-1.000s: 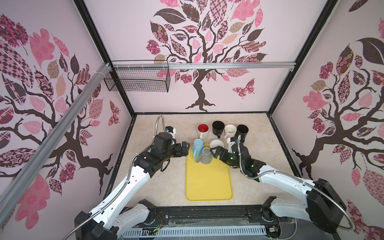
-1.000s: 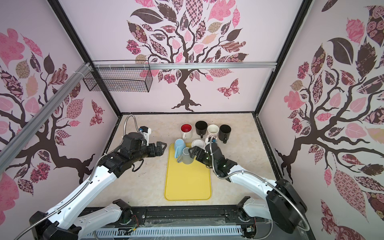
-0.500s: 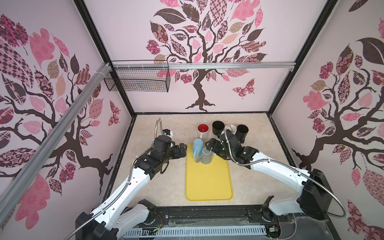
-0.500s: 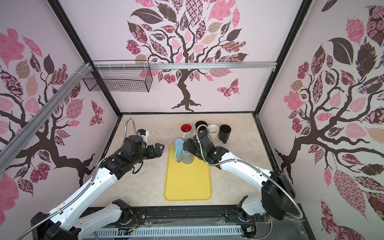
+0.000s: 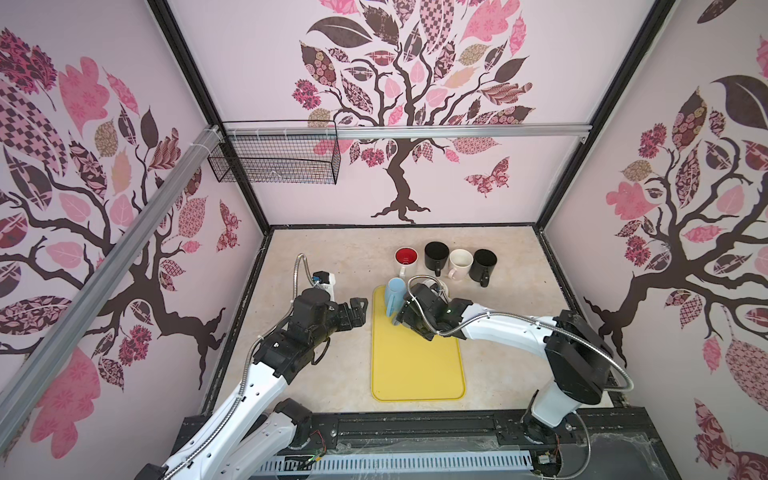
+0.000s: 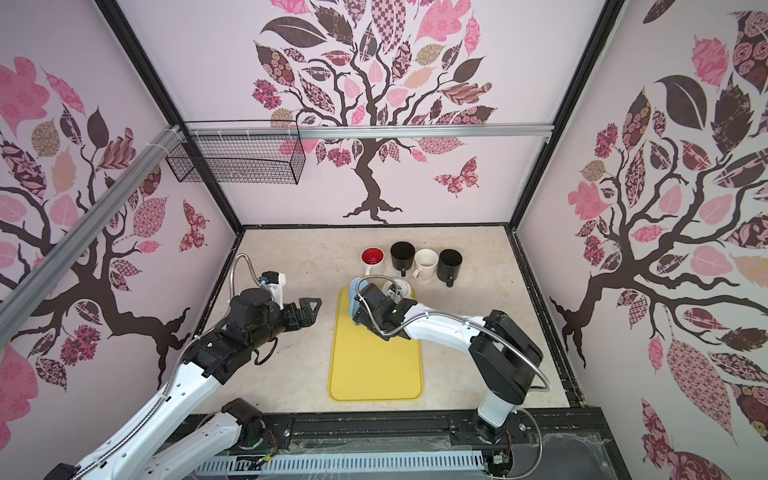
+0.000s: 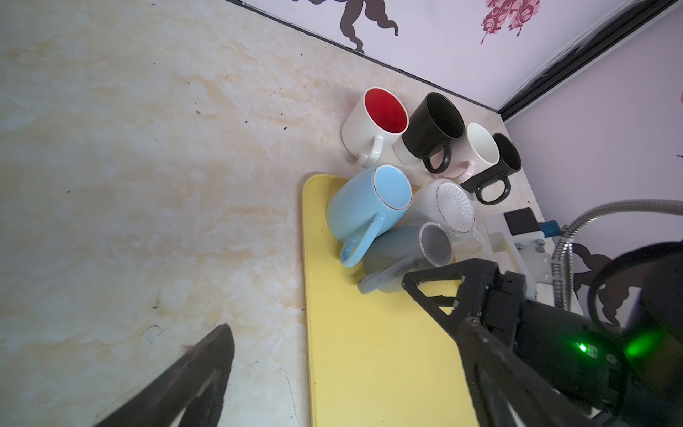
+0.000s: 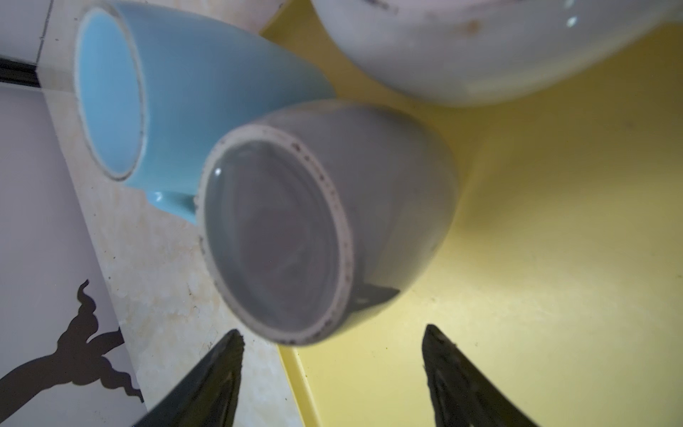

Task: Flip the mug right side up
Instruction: 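Lower the right gripper onto the upturned grey mug's base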

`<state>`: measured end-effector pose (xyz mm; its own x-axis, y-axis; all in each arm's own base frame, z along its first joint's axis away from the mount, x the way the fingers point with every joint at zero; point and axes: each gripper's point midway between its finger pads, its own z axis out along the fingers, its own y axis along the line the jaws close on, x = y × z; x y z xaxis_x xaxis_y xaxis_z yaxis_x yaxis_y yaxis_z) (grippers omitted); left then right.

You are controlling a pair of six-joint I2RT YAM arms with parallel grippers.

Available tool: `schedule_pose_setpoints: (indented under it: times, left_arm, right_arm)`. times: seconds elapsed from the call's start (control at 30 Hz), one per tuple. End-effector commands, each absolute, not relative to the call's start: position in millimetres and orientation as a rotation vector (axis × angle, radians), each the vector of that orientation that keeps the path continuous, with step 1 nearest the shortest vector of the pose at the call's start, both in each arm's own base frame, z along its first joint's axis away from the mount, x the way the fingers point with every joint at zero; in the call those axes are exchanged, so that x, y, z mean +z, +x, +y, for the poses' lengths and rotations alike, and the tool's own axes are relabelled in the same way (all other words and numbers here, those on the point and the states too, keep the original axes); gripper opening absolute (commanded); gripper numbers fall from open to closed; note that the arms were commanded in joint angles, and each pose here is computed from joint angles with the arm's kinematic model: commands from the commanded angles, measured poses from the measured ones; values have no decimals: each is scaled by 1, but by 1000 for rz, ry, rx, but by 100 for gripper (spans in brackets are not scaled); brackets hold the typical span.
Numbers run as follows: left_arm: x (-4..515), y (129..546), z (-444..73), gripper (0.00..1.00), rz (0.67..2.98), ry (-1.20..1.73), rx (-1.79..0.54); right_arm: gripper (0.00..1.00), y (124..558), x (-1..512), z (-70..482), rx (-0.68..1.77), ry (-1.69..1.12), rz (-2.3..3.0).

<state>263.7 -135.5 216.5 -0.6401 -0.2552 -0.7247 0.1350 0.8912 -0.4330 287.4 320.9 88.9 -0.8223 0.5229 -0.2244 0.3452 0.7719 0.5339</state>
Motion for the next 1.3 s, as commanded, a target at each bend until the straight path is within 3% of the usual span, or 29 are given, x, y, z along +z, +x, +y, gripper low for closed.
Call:
schedule_pose_setpoints:
  times: [0.0, 0.33, 0.8, 1.03, 1.13, 1.27]
  left_arm:
    - [209, 263, -134, 97, 2195, -91, -577]
    - [207, 263, -134, 97, 2202, -92, -572]
    - [206, 263, -138, 97, 2207, -80, -598]
    - [205, 262, -143, 97, 2210, -64, -622]
    - [205, 263, -144, 97, 2206, -60, -628]
    - [203, 264, -148, 97, 2212, -44, -644]
  right_arm:
    - [78, 296, 84, 323, 610, 790, 2608]
    - [78, 300, 61, 326, 517, 882, 2644]
    - [75, 258, 59, 281, 437, 871, 2708]
    - [75, 239, 87, 246, 442, 634, 2684]
    - [75, 235, 105, 261, 618, 340, 2646]
    - [70, 241, 122, 250, 523, 172, 2592]
